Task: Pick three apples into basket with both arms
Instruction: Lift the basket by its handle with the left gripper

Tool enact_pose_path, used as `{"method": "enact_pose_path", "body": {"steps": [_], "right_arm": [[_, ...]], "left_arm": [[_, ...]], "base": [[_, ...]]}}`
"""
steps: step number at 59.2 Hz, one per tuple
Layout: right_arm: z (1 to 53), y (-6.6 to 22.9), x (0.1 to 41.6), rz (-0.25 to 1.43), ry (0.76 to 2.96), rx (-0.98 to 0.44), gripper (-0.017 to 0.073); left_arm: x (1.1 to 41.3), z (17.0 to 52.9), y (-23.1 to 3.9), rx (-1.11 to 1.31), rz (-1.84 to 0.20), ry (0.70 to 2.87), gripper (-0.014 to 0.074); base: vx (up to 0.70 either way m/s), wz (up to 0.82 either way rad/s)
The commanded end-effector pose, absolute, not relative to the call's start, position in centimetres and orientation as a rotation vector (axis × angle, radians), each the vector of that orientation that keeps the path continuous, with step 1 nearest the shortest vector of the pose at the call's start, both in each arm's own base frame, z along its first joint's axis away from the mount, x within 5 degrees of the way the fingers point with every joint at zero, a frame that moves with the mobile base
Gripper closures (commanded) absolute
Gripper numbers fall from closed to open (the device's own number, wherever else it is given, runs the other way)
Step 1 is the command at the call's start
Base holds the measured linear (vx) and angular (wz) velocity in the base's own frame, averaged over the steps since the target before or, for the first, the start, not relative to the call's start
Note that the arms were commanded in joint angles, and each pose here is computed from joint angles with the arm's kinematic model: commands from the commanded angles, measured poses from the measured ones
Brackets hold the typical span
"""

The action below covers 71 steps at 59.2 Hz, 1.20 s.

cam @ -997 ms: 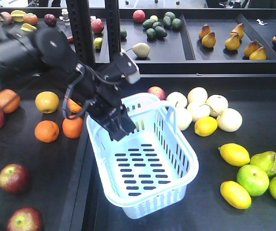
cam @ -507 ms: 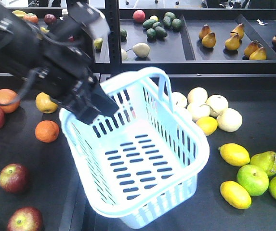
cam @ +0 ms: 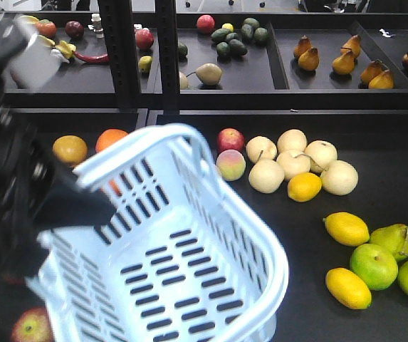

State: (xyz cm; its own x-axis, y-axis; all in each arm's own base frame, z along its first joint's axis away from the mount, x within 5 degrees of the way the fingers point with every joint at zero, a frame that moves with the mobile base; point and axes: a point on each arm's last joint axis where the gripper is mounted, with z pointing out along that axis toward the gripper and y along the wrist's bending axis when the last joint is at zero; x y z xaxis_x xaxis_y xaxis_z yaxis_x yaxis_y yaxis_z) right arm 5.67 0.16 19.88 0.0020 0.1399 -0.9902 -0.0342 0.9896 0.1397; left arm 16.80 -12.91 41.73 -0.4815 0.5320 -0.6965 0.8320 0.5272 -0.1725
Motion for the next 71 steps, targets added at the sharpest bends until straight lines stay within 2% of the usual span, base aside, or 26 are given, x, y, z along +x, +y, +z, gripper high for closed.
{"method": "enact_pose_path", "body": {"steps": [1, 8, 21, 71], "right_arm": [[20.1, 0.2, 5.6, 0.129, 1.496, 0.066, 0.0568], [20.1, 0.2, 5.6, 0.129, 1.496, 0.066, 0.0568], [20.1, 0.2, 5.6, 0.129, 1.496, 0.066, 0.0568], [20.1, 0.2, 5.6, 0.129, 1.496, 0.066, 0.0568]], "left_arm": [[15.0, 42.3, -12.1, 0.945, -0.697, 2.036, 0.0601], [13.9, 41.7, -11.1, 0.849, -0.668, 1.957, 0.0601], [12.5, 42.5, -10.1, 0.780, -0.644, 1.850, 0.0601], [12.5, 42.5, -10.1, 0.781, -0.643, 1.850, 0.0599]], "base": [[0.00, 0.00], [0.00, 0.00], [0.00, 0.00], [0.00, 0.00]]}}
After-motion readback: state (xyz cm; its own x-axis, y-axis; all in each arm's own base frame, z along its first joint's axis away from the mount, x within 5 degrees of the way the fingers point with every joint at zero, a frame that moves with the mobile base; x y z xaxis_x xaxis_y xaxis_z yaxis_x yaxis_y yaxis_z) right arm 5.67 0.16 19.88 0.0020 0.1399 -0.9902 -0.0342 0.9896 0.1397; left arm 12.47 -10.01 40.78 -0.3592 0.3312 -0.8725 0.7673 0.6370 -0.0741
